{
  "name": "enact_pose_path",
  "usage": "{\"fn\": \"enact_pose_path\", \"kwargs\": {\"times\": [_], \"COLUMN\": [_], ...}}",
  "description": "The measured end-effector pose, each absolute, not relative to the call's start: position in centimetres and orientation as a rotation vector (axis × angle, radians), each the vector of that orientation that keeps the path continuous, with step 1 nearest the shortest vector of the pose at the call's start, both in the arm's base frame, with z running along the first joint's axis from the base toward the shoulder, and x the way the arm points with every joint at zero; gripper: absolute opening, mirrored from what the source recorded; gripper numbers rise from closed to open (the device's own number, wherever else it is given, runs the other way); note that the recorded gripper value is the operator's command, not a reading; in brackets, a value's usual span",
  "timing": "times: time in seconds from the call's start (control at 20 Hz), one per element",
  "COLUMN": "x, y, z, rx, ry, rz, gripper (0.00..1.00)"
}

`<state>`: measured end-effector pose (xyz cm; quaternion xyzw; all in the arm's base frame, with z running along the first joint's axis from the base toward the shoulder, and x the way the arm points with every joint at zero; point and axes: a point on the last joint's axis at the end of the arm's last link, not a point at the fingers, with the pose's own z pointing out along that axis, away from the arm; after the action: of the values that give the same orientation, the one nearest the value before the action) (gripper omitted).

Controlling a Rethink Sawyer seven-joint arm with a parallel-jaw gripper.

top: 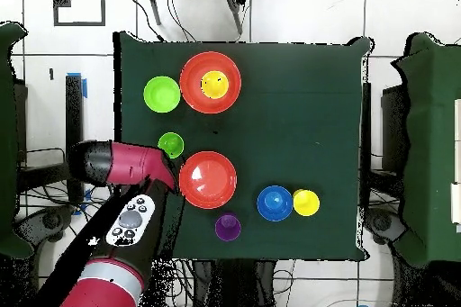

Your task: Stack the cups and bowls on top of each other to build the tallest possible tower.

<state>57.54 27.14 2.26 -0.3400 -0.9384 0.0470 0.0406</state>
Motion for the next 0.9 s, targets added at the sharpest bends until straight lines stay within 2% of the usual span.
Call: {"fn": "enact_pose_path", "kwargs": {"times": [0.9], "x": [53.7], "y": [27.7], "z": [-3.3], "rx": [-1.039], "ry": [-2.904], "rz": [0.214], "gripper": [1.0]}}
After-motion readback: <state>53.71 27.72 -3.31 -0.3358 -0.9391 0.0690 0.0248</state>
